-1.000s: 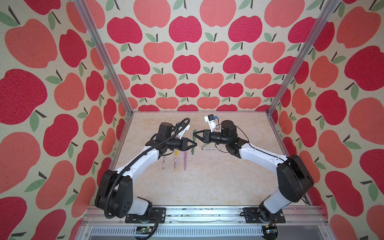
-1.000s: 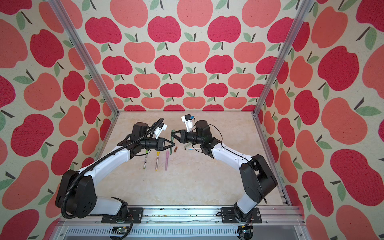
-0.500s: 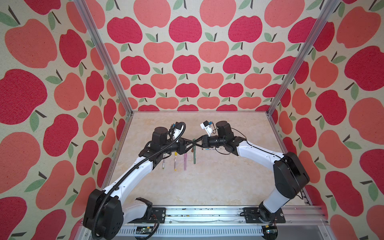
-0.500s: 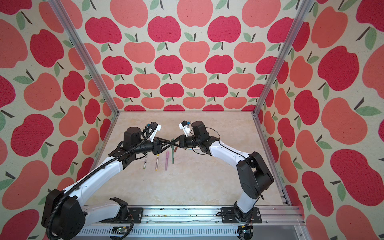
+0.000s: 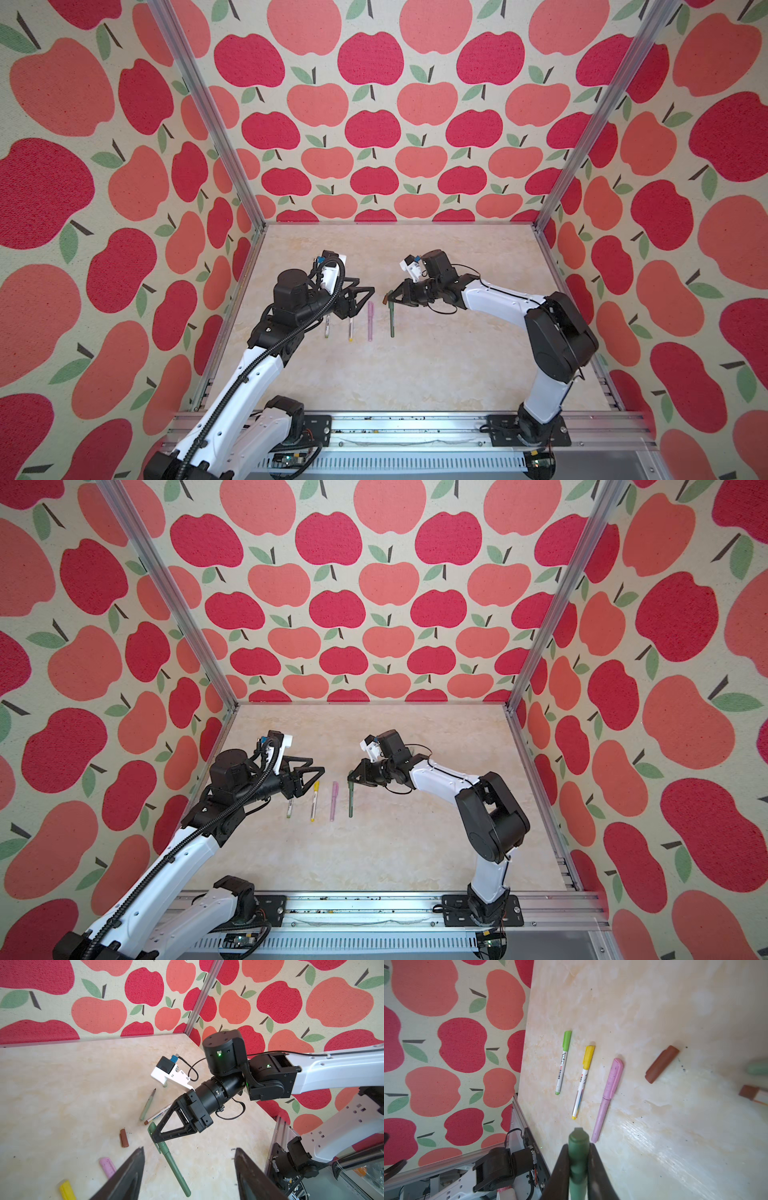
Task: Insert the pens into the pen caps
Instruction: 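Lower the capped green pen onto the table with the right gripper and release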
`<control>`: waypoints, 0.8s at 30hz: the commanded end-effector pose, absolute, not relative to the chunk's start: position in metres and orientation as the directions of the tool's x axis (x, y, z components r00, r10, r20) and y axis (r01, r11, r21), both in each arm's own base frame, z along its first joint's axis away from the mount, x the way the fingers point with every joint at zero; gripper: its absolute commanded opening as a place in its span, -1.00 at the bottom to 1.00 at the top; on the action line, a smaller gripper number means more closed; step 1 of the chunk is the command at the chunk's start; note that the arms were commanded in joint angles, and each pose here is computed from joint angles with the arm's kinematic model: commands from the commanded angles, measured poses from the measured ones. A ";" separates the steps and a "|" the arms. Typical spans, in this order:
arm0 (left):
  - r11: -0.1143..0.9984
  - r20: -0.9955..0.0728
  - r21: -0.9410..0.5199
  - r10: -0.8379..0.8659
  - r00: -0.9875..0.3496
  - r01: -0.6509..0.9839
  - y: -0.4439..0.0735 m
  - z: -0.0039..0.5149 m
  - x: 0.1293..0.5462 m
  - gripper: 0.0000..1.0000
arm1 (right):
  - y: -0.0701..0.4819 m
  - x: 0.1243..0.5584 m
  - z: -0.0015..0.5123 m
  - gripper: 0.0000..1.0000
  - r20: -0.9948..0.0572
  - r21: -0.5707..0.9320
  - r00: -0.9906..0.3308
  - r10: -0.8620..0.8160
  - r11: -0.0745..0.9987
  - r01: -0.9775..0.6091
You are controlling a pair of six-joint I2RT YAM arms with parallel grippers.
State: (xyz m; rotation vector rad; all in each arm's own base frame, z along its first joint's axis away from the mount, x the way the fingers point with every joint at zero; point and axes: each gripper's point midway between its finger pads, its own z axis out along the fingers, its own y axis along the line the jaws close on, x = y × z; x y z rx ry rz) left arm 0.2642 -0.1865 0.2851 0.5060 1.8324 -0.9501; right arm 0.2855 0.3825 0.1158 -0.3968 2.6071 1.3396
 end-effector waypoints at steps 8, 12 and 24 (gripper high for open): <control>0.623 -0.899 -0.385 -0.088 -0.429 0.681 -0.178 0.281 0.264 0.49 | 0.391 0.289 0.073 -1.00 -0.240 0.700 -0.951 -0.197 0.643 -0.310; 0.614 -0.895 -0.398 -0.098 -0.435 0.682 -0.179 0.279 0.264 0.50 | 0.392 0.294 0.061 -1.00 -0.238 0.674 -0.948 -0.213 0.666 -0.319; 0.606 -0.889 -0.413 -0.108 -0.444 0.680 -0.181 0.279 0.265 0.51 | 0.392 0.306 0.045 -1.00 -0.217 0.660 -0.953 -0.211 0.688 -0.303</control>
